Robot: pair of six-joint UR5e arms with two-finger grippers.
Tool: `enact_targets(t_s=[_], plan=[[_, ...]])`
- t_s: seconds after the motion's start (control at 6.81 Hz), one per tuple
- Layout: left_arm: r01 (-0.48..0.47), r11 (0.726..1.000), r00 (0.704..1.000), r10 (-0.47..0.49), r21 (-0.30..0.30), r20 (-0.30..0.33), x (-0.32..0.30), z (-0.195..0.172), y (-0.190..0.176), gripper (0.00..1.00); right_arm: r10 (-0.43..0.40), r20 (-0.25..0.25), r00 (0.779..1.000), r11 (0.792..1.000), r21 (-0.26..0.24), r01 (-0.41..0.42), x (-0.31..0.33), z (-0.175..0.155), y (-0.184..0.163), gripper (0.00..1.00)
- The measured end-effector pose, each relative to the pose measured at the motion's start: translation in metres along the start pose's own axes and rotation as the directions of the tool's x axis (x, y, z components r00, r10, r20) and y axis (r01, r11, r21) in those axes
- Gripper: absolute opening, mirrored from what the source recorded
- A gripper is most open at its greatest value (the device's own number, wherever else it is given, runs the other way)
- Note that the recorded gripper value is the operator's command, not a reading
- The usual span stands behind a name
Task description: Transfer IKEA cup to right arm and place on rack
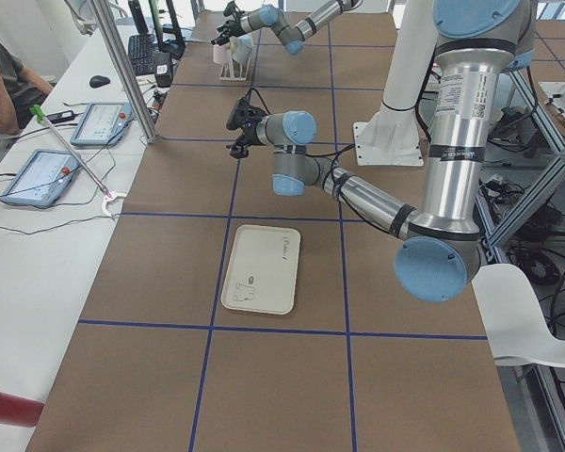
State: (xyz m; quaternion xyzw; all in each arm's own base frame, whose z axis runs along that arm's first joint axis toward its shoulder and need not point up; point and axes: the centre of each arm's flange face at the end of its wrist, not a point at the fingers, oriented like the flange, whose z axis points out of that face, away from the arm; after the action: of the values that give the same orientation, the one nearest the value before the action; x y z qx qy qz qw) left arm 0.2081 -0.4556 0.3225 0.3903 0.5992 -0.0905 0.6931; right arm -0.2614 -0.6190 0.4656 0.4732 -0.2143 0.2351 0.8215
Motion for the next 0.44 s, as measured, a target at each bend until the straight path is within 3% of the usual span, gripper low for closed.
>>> enact_targets(t_s=[0.44], plan=[[-0.018,1.000,1.000,0.018,-0.010,-0.011,0.003,-0.005,-0.004,0.99,-0.012,0.046,0.999,1.000,0.013,0.011,0.004,-0.021,-0.034,1.00]])
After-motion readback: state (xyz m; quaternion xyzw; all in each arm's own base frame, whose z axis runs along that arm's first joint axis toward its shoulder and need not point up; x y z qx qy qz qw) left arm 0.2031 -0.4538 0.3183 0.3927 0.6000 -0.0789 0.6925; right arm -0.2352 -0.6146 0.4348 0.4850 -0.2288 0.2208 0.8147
